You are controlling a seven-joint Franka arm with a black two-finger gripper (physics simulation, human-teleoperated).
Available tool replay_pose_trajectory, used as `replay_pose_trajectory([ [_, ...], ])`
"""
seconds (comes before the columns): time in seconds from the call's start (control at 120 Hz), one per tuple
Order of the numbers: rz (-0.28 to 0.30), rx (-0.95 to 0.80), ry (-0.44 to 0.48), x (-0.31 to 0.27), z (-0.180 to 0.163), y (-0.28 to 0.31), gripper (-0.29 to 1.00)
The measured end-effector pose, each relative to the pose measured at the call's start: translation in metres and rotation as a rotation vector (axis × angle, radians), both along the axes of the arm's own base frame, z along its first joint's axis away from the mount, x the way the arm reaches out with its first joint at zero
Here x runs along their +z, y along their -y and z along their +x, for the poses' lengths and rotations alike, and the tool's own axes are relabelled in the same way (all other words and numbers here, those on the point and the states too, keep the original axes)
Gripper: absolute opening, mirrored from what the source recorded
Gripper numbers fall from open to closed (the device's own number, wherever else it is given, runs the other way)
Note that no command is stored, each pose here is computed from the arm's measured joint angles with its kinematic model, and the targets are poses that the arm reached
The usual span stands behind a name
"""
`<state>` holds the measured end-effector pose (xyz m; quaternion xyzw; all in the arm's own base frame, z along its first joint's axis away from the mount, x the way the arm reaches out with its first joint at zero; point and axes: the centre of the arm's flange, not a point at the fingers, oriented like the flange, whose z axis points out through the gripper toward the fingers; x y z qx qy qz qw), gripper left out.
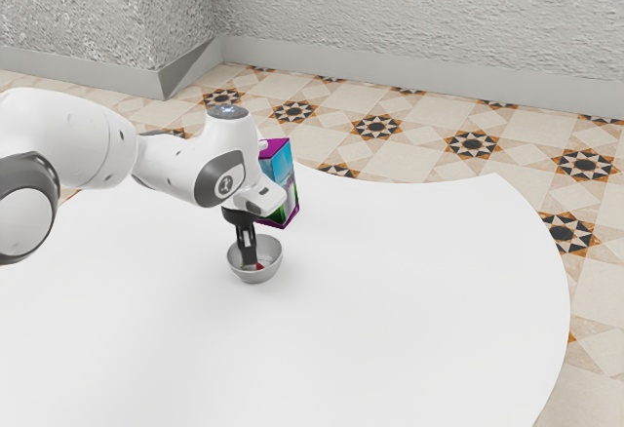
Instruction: Take strawberry from the bowl
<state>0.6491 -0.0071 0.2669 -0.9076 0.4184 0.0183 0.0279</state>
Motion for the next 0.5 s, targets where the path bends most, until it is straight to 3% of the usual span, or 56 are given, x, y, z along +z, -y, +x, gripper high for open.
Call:
replay_pose_trajectory([
  [0.142, -0.001, 0.003, 0.005, 0.000, 0.001, 0.000, 0.26],
  [0.5, -0.013, 0.023, 0.009, -0.009, 0.002, 0.001, 0.13],
])
